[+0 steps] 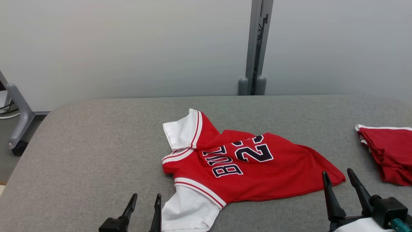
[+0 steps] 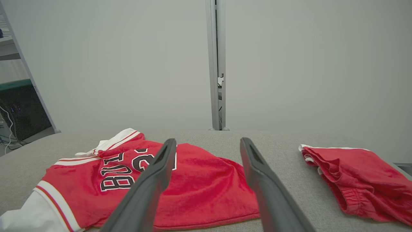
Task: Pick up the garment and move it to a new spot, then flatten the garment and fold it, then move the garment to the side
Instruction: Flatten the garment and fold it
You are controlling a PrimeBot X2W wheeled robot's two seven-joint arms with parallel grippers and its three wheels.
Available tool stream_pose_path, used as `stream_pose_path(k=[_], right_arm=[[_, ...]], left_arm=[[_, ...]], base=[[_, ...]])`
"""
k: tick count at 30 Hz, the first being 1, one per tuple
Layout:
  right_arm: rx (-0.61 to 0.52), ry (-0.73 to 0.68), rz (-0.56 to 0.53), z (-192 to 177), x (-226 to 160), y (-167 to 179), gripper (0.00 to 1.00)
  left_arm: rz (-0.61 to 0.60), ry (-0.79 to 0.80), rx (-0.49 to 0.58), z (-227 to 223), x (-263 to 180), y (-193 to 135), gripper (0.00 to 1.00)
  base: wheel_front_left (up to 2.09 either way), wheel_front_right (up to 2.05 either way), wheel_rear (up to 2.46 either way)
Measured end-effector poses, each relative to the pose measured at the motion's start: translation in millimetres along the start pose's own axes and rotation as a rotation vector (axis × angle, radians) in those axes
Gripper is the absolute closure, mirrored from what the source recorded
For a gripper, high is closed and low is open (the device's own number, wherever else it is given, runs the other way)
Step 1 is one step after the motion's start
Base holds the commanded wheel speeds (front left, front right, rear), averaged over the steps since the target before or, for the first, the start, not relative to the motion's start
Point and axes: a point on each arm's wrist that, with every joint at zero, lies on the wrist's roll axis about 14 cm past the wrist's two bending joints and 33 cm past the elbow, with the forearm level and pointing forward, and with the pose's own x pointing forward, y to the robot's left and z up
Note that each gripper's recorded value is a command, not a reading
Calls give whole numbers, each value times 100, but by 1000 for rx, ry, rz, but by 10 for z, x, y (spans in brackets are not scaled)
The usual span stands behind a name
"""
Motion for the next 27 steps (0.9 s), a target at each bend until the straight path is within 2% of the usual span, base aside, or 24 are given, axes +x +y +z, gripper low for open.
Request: stream_pose_path(k=[21,27], right_arm=[[1,11,8,-29,31,25,0],[-1,22,2,-61,33,3,0]], left_arm=[[8,0,8,-16,-9,30,0],[0,83,5,-221,-31,22,0]], base=[[0,0,0],[0,0,0]])
